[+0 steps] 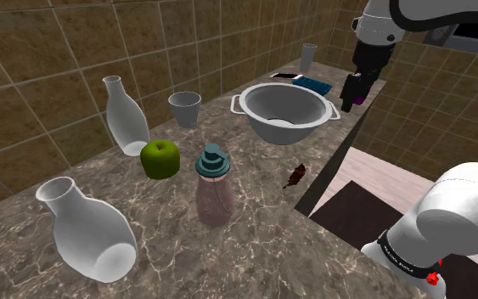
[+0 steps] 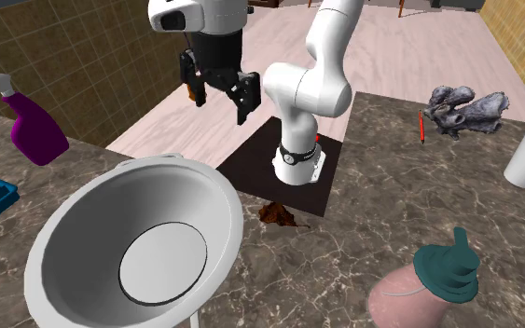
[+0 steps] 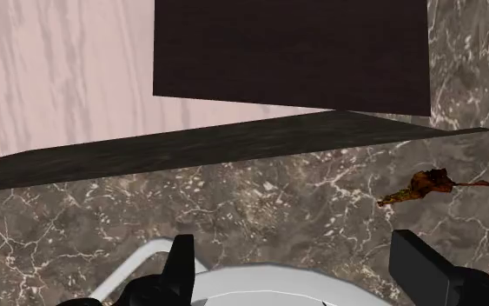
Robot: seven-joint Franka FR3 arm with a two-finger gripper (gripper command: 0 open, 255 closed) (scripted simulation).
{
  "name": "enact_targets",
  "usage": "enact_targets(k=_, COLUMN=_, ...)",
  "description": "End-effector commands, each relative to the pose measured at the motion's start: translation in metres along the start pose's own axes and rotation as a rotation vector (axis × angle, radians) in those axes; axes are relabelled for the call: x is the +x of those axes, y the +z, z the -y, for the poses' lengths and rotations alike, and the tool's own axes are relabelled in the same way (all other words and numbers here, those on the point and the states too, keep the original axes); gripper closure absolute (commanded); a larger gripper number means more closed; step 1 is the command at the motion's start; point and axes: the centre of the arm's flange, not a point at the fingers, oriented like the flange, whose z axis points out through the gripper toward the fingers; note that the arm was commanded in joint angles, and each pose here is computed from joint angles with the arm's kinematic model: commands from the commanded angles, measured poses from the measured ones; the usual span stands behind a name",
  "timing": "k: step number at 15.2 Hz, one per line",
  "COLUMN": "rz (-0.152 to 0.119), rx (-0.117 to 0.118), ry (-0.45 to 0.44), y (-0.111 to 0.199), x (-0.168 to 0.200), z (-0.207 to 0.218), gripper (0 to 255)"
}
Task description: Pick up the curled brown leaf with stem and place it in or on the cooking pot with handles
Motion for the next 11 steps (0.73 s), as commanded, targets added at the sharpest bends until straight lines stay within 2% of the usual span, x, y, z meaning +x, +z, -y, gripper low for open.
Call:
enact_targets(k=1, rz=0.000, rx=0.000, ry=0.000, y=0.000, x=0.000, z=0.000, gripper=0)
enact_targets(k=11, rz=0.000, rx=-0.126, ry=-0.414, y=0.073, x=0.032, z=0.123, gripper=0)
